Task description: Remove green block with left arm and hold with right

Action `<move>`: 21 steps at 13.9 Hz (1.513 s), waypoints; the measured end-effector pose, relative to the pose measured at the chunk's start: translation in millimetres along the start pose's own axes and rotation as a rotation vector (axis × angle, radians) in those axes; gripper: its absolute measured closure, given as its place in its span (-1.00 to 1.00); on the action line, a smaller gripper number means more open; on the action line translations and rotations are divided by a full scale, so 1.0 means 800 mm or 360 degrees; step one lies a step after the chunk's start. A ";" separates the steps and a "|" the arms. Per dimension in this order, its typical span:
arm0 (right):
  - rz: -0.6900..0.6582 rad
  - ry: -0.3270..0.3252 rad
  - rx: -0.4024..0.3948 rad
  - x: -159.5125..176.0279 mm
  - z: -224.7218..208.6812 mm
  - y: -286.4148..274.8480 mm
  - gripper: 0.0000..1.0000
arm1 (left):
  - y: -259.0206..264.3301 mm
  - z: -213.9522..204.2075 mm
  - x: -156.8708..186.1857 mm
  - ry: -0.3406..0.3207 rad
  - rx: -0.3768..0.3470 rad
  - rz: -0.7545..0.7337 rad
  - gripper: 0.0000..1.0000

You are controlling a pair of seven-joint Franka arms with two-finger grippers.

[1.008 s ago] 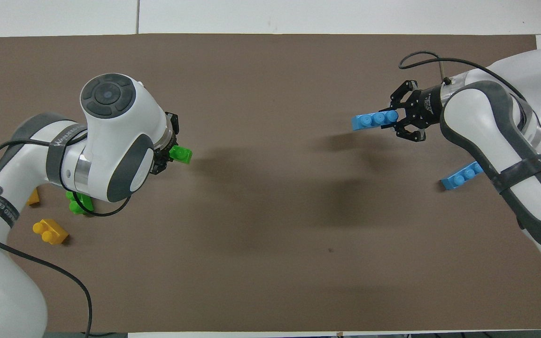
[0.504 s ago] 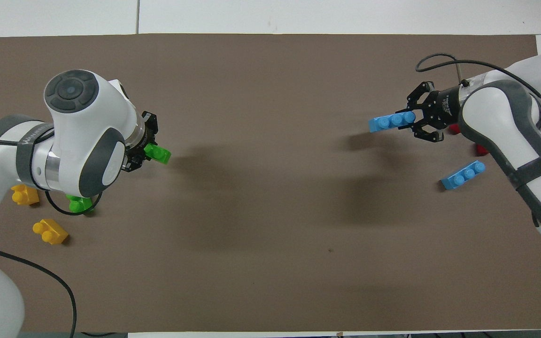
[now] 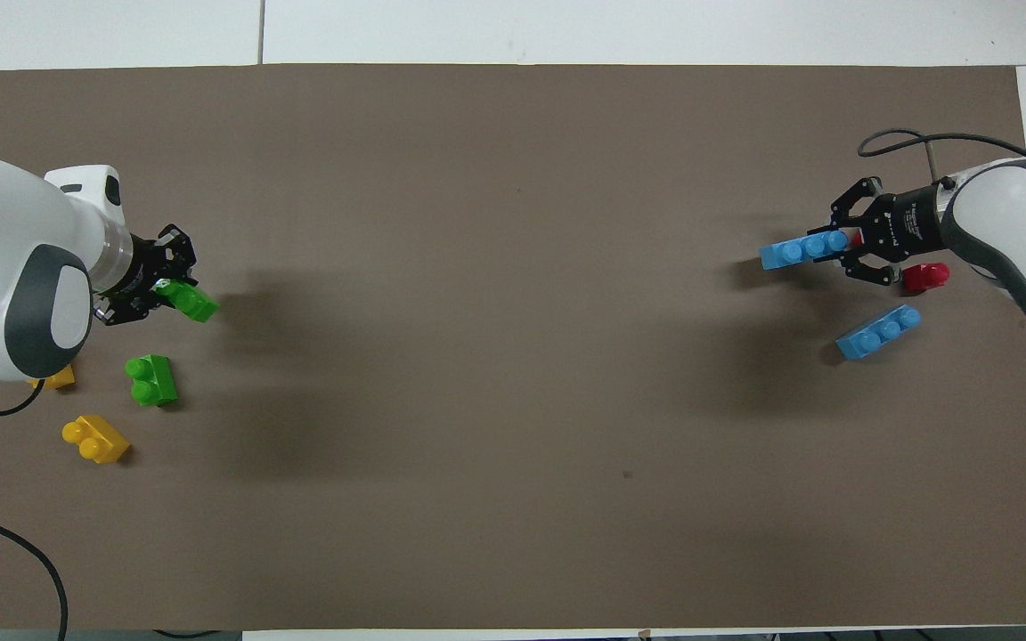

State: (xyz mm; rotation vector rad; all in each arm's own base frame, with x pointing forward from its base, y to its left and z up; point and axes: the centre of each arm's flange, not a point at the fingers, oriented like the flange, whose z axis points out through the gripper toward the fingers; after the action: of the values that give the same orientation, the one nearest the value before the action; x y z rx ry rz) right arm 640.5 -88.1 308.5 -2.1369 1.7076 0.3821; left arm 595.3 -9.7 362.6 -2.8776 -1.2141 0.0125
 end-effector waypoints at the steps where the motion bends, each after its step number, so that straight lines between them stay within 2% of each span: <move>1: 0.0006 0.0002 0.0002 0.004 0.002 0.001 0.31 | -0.006 0.007 0.004 0.0009 -0.0011 0.0003 0.29; 6: 0.0011 0.0014 0.0019 0.033 0.004 0.012 0.31 | -0.029 0.027 0.018 0.0028 -0.0036 0.0015 0.29; 18: 0.0045 0.0024 0.0015 0.047 0.011 0.024 0.31 | -0.030 0.061 0.026 0.0057 -0.0078 0.0022 0.29; 20: 0.0047 0.0024 0.0017 0.048 0.010 0.025 0.00 | -0.031 0.063 0.026 0.0062 -0.0083 0.0025 0.29; 21: 0.0047 0.0025 0.0017 0.048 0.010 0.025 -0.26 | -0.031 0.063 0.026 0.0066 -0.0088 0.0027 0.29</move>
State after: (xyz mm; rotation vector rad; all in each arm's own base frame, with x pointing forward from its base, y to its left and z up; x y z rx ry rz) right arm 630.2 -121.5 282.4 -2.1143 1.7480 0.3649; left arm 591.1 22.9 312.4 -2.9193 -1.2017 -0.0814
